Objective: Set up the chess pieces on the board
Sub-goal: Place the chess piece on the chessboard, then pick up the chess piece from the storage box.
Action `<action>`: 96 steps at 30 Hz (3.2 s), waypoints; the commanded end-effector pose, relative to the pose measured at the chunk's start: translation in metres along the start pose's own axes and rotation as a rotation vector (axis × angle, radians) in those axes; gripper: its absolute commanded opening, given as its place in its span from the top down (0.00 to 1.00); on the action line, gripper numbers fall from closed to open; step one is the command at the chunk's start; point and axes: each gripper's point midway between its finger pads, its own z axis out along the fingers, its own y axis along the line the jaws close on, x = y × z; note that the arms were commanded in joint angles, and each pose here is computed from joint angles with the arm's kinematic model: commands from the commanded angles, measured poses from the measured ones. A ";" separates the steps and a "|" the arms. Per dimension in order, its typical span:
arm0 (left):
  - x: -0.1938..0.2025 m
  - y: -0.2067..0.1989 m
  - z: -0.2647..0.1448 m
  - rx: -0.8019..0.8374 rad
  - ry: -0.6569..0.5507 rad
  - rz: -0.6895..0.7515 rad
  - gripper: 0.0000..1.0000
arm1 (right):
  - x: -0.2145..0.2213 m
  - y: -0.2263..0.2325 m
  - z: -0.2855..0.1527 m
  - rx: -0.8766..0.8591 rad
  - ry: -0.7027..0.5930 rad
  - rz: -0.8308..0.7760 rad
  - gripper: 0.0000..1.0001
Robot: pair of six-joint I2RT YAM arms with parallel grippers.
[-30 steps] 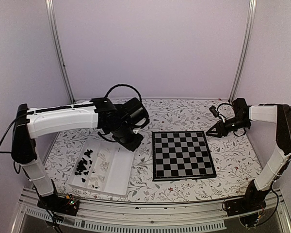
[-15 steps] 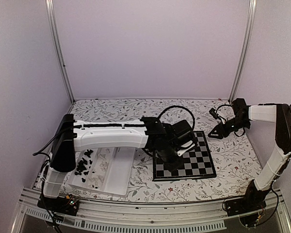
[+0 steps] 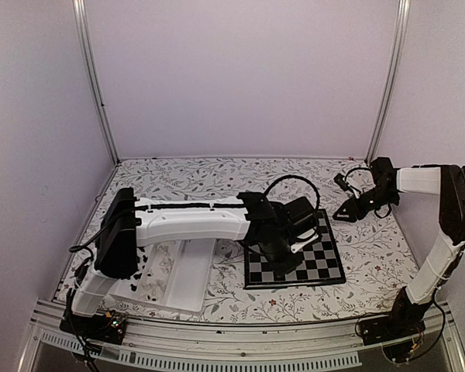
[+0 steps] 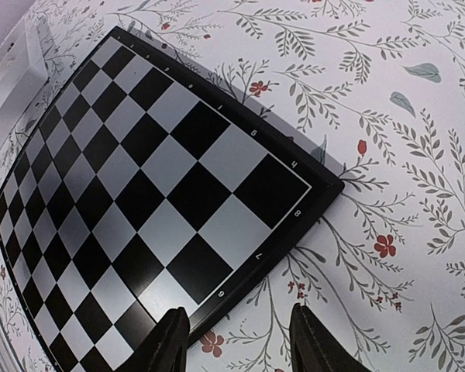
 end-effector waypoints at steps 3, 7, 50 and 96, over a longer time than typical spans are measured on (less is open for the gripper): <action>0.019 0.005 0.004 -0.036 0.078 0.026 0.96 | -0.003 -0.001 0.001 -0.005 0.010 -0.010 0.53; 0.027 0.004 0.008 -0.029 0.102 0.019 0.96 | -0.003 -0.001 0.002 -0.011 0.010 -0.009 0.53; 0.094 0.118 -0.124 -0.324 0.013 -0.333 0.41 | -0.001 0.007 0.002 -0.051 0.011 -0.001 0.53; 0.300 0.100 -0.086 -0.170 0.390 -0.746 0.74 | -0.045 0.086 -0.016 -0.087 -0.118 -0.279 0.52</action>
